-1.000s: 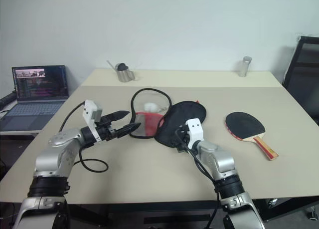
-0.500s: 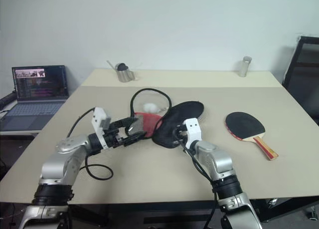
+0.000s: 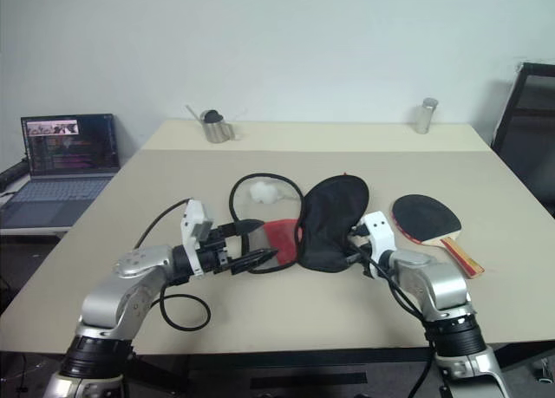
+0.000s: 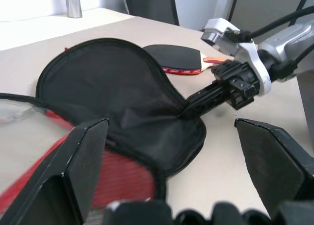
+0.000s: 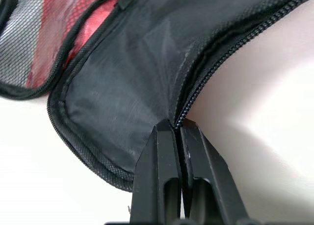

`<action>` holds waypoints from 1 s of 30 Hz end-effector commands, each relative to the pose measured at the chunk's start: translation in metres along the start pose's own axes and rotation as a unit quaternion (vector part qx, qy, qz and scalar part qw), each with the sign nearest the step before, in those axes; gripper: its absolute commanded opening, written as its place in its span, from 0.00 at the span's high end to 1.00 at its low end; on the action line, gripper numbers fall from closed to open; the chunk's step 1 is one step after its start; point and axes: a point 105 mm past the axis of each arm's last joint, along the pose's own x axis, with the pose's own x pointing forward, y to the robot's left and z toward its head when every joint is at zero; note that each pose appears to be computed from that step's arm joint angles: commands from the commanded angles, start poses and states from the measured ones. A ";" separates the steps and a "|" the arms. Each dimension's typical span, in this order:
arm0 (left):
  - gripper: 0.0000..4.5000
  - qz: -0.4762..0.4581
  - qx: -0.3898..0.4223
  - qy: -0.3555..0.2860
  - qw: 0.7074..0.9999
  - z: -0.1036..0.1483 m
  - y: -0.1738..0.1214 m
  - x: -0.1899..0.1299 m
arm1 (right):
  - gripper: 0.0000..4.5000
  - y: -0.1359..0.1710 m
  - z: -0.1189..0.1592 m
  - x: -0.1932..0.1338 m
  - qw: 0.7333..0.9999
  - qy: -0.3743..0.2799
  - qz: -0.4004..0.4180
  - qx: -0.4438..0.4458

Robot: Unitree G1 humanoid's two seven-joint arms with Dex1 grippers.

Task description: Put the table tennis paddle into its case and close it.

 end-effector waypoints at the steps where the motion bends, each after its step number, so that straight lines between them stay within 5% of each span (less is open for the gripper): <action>1: 0.00 -0.019 0.020 -0.012 1.000 0.011 -0.005 0.003 | 1.00 -0.015 0.012 -0.015 1.000 -0.014 -0.011 -0.011; 22: 0.00 -0.021 0.019 -0.015 0.999 -0.005 0.002 0.002 | 1.00 -0.053 0.016 -0.038 0.999 -0.004 -0.050 -0.005; 30: 0.00 -0.021 0.021 -0.015 0.999 -0.007 0.001 0.003 | 0.42 -0.061 0.024 -0.045 0.997 -0.022 -0.075 -0.003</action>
